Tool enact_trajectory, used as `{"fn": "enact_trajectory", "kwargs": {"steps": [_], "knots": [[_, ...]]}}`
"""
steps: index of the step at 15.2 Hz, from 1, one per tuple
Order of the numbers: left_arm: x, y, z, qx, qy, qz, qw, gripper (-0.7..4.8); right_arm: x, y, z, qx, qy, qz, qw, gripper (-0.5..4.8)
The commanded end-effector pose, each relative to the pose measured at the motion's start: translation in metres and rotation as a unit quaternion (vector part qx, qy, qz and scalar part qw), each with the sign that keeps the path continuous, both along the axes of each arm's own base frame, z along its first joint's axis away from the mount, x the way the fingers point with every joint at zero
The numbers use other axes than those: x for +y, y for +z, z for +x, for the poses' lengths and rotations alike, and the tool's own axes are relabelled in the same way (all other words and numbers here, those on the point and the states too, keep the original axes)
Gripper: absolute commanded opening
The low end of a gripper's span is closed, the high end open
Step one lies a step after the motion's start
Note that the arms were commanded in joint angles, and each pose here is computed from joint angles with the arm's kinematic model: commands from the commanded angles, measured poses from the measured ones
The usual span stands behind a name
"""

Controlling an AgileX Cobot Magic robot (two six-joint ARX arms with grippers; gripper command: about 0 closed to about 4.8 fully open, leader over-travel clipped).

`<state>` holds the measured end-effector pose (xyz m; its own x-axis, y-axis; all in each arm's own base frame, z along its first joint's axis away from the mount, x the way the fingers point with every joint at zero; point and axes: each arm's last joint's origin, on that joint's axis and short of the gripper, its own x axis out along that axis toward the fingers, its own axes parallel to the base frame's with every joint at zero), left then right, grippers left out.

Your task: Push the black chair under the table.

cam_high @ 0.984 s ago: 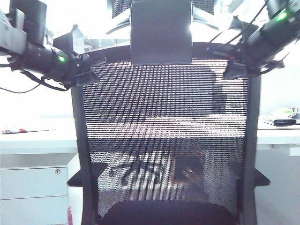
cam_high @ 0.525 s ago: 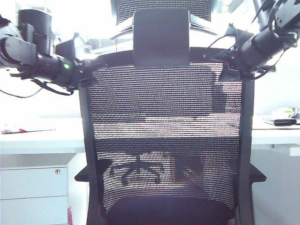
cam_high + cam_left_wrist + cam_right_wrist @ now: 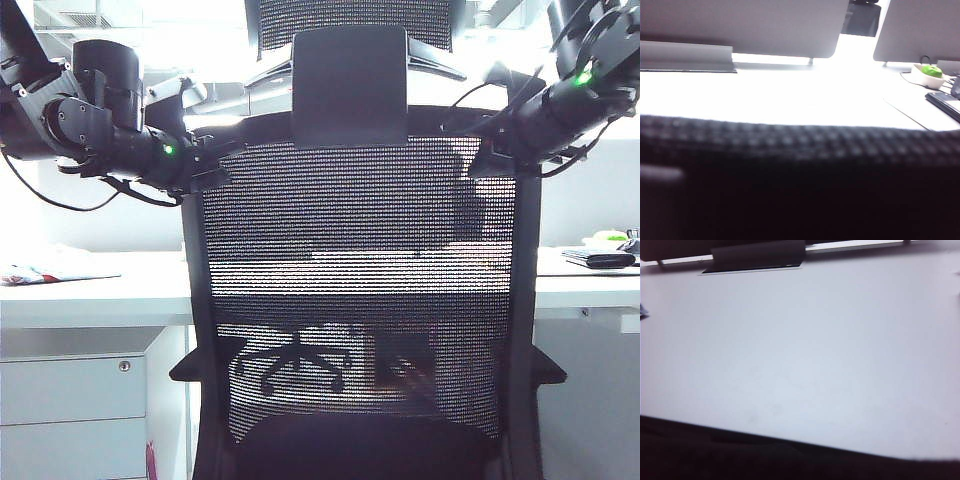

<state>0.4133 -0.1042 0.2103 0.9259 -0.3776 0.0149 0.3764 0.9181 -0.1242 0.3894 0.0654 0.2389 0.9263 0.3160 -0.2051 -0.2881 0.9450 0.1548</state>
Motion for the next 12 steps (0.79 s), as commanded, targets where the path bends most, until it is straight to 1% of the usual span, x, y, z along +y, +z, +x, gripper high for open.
{"fn": "enact_trajectory", "kwargs": {"steps": [1, 7, 10, 12], "knots": [[0.007, 0.011, 0.005, -0.033, 0.024, 0.002, 0.999, -0.06, -0.003, 0.010, 0.013, -0.033, -0.020, 0.003, 0.999, -0.05], [0.008, 0.021, 0.014, -0.047, 0.027, -0.010, 0.999, -0.06, -0.001, 0.003, 0.026, -0.031, -0.001, 0.005, 1.000, -0.05], [0.011, 0.028, 0.029, -0.064, 0.015, -0.011, 0.998, -0.06, 0.001, 0.009, 0.035, -0.043, -0.001, 0.006, 0.999, -0.05], [0.011, 0.029, 0.035, -0.056, 0.016, -0.010, 0.998, -0.06, 0.001, 0.012, 0.037, -0.050, -0.001, 0.002, 0.999, -0.05]]}}
